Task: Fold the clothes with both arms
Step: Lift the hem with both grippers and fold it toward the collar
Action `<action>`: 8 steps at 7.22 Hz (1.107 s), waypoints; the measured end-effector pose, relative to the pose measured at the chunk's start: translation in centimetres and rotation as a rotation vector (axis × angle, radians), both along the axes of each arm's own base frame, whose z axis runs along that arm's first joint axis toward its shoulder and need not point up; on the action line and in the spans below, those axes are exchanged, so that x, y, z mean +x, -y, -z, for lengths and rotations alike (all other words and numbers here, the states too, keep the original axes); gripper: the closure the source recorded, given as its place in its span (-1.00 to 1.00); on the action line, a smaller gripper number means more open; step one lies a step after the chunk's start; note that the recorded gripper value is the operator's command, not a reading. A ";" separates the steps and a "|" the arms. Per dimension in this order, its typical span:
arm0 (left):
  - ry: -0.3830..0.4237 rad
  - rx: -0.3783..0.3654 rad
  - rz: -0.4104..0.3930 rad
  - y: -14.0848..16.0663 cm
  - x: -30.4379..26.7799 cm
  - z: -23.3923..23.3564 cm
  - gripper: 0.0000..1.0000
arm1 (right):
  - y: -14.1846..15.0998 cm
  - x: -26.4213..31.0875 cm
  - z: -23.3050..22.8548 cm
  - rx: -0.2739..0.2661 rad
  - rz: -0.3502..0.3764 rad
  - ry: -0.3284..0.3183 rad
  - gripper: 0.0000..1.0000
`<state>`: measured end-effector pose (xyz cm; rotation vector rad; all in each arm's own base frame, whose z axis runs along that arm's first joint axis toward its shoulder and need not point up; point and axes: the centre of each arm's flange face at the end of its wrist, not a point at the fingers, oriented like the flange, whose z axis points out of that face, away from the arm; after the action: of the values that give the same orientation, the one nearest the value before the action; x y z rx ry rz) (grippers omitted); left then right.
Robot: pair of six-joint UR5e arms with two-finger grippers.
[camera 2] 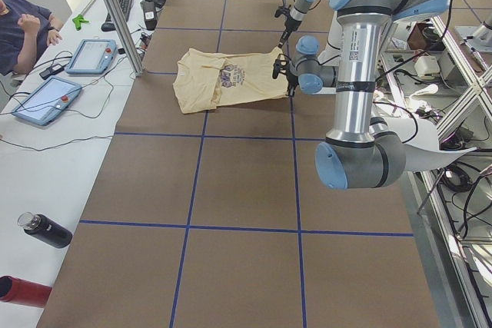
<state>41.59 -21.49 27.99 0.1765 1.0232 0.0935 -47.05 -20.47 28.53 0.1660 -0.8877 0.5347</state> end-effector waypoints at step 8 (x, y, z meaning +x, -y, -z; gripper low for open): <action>0.001 -0.035 -0.024 1.1 -4.0 6.1 1.00 | 2.8 7.0 9.6 -0.022 0.027 0.022 1.00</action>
<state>37.63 -22.58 21.87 0.1320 1.0257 0.0970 -40.08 -23.31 18.95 0.1282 -0.9041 0.5214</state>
